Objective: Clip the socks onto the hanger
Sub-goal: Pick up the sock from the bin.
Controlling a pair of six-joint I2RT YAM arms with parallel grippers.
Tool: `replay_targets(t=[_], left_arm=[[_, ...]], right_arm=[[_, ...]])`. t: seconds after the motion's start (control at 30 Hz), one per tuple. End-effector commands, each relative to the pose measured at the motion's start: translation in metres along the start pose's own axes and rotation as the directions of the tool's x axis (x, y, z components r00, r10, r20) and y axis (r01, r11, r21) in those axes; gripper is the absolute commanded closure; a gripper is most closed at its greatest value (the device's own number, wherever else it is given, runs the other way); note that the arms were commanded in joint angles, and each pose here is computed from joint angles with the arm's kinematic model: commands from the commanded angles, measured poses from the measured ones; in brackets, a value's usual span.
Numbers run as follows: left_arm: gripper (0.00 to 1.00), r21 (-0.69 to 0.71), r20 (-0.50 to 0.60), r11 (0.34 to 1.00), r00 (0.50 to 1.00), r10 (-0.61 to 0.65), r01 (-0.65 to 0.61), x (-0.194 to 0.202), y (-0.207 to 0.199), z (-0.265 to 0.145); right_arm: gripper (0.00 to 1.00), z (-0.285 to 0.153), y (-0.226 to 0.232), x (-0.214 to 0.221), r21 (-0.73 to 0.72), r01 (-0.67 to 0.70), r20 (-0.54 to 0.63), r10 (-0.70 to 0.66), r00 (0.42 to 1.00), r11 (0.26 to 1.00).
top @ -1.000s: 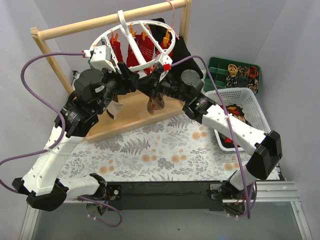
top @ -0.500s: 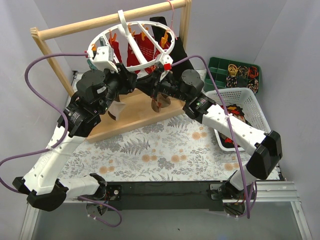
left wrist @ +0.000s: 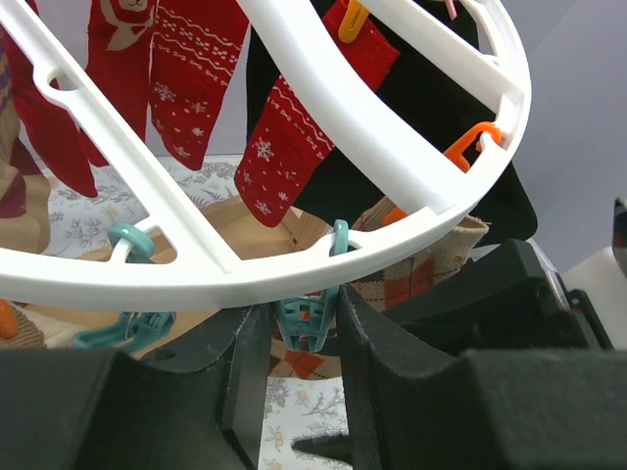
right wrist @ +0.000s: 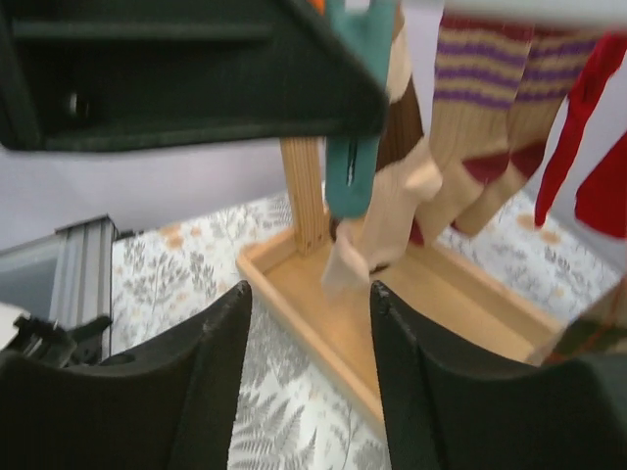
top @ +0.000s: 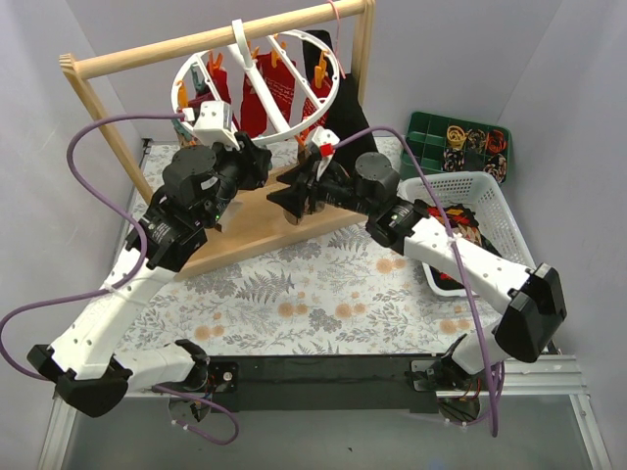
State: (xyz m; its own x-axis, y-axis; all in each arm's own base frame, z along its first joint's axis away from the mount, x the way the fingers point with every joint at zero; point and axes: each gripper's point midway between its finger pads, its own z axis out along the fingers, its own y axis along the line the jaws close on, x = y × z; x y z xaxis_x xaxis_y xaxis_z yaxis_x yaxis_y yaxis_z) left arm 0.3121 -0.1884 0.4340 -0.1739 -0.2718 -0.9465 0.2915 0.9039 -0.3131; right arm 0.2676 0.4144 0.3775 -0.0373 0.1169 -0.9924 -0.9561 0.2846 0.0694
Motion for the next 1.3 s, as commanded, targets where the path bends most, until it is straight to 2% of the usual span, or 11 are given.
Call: replay_targets(t=[0.0, 0.13, 0.27, 0.37, 0.5, 0.63, 0.83, 0.9, 1.03, 1.13, 1.27], left_arm=[[1.0, 0.0, 0.083, 0.999, 0.996, 0.034, -0.034, -0.015, 0.005, -0.005], [1.0, -0.004, 0.08, 0.997, 0.994, 0.072, -0.072, -0.001, 0.01, -0.002], [1.0, -0.012, 0.069, 0.996, 0.994, 0.087, -0.087, 0.016, 0.016, 0.002], [1.0, -0.011, 0.062, 0.997, 0.995, 0.083, -0.083, 0.021, 0.017, 0.003], [1.0, -0.009, 0.064, 0.997, 0.995, 0.083, -0.082, 0.021, 0.017, 0.002], [1.0, -0.002, 0.069, 0.997, 0.994, 0.08, -0.08, 0.017, 0.015, 0.001], [1.0, 0.007, 0.087, 0.997, 0.994, 0.074, -0.074, 0.009, 0.012, -0.003], [1.0, 0.008, 0.088, 0.998, 0.994, 0.065, -0.066, 0.008, 0.012, -0.005], [1.0, 0.024, 0.082, 0.998, 0.995, 0.049, -0.051, 0.008, 0.009, -0.006], [1.0, 0.028, 0.077, 0.999, 0.996, 0.043, -0.045, 0.01, 0.009, -0.006], [1.0, 0.031, 0.071, 0.999, 0.997, 0.04, -0.042, 0.012, 0.008, -0.006]], right_arm=[[0.39, -0.027, 0.015, -0.002, -0.003, -0.016, -0.051, 0.016, 0.999, 1.0], [0.29, -0.057, 0.019, 0.02, 0.046, -0.044, -0.188, 0.052, 0.981, 0.998], [0.24, -0.106, 0.006, 0.058, 0.213, -0.033, -0.387, 0.116, 0.915, 0.976], [0.23, -0.142, -0.021, 0.059, 0.391, 0.029, -0.44, 0.159, 0.884, 0.92], [0.23, -0.21, -0.068, 0.076, 0.612, 0.147, -0.513, 0.249, 0.822, 0.777], [0.23, -0.263, -0.111, 0.081, 0.749, 0.184, -0.475, 0.322, 0.819, 0.636], [0.25, -0.349, -0.177, 0.111, 0.936, 0.144, -0.307, 0.543, 0.782, 0.321], [0.27, -0.366, -0.184, 0.125, 0.953, 0.125, -0.272, 0.591, 0.759, 0.278], [0.32, -0.421, -0.19, 0.161, 0.989, 0.103, -0.151, 0.683, 0.715, 0.111], [0.36, -0.438, -0.197, 0.178, 0.998, 0.055, -0.067, 0.701, 0.71, 0.039], [0.42, -0.44, -0.211, 0.202, 0.999, -0.012, -0.015, 0.711, 0.703, 0.032]])
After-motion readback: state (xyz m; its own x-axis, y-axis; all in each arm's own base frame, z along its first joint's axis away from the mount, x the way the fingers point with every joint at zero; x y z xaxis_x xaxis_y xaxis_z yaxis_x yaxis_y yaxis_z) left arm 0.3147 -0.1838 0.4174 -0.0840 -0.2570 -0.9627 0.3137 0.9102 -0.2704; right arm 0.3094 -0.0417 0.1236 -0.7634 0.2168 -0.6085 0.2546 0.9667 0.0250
